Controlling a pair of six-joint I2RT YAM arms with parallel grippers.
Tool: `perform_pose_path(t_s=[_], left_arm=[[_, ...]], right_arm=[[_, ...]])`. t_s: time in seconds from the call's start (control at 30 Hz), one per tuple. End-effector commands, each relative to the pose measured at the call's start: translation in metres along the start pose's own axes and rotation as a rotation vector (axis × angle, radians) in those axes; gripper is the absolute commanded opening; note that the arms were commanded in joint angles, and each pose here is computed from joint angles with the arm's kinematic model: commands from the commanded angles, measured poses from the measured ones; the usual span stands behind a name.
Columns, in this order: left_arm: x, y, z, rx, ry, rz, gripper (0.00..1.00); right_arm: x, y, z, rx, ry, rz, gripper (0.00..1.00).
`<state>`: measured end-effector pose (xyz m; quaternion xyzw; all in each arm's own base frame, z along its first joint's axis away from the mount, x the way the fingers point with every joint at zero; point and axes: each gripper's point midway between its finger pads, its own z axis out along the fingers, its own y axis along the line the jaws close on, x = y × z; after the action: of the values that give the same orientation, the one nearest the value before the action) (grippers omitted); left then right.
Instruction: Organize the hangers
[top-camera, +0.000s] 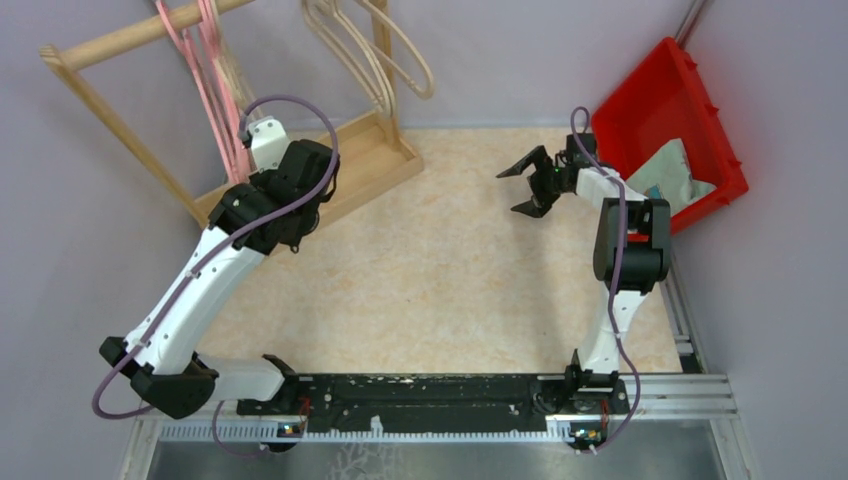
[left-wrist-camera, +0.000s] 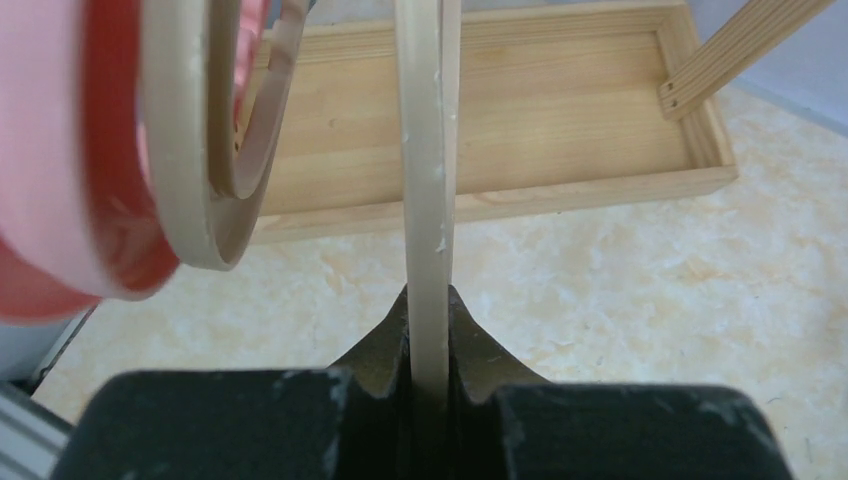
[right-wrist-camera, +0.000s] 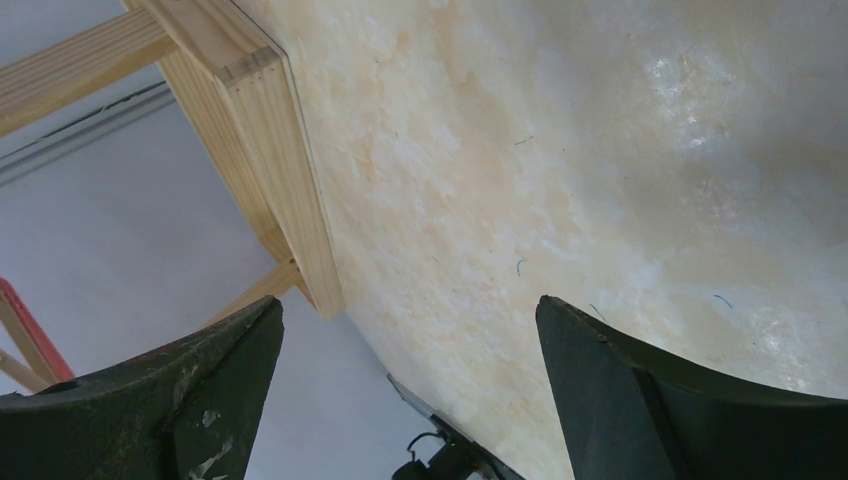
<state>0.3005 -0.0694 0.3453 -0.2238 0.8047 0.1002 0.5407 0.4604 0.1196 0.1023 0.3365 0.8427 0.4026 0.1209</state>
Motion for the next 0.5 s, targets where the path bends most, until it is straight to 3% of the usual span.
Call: perform_pose_path(t_s=[0.0,0.47], left_arm=[[0.002,0.020,-0.001,-0.056,-0.014,-0.028,0.00],[-0.037,-0.072,-0.013,0.166,-0.048,0.032,0.00]], right_arm=[[-0.004,0.005,0.000,-0.032,-0.004,-0.016,0.97],[-0.003,0.004,0.001,-0.039,0.000,-0.011,0.97]])
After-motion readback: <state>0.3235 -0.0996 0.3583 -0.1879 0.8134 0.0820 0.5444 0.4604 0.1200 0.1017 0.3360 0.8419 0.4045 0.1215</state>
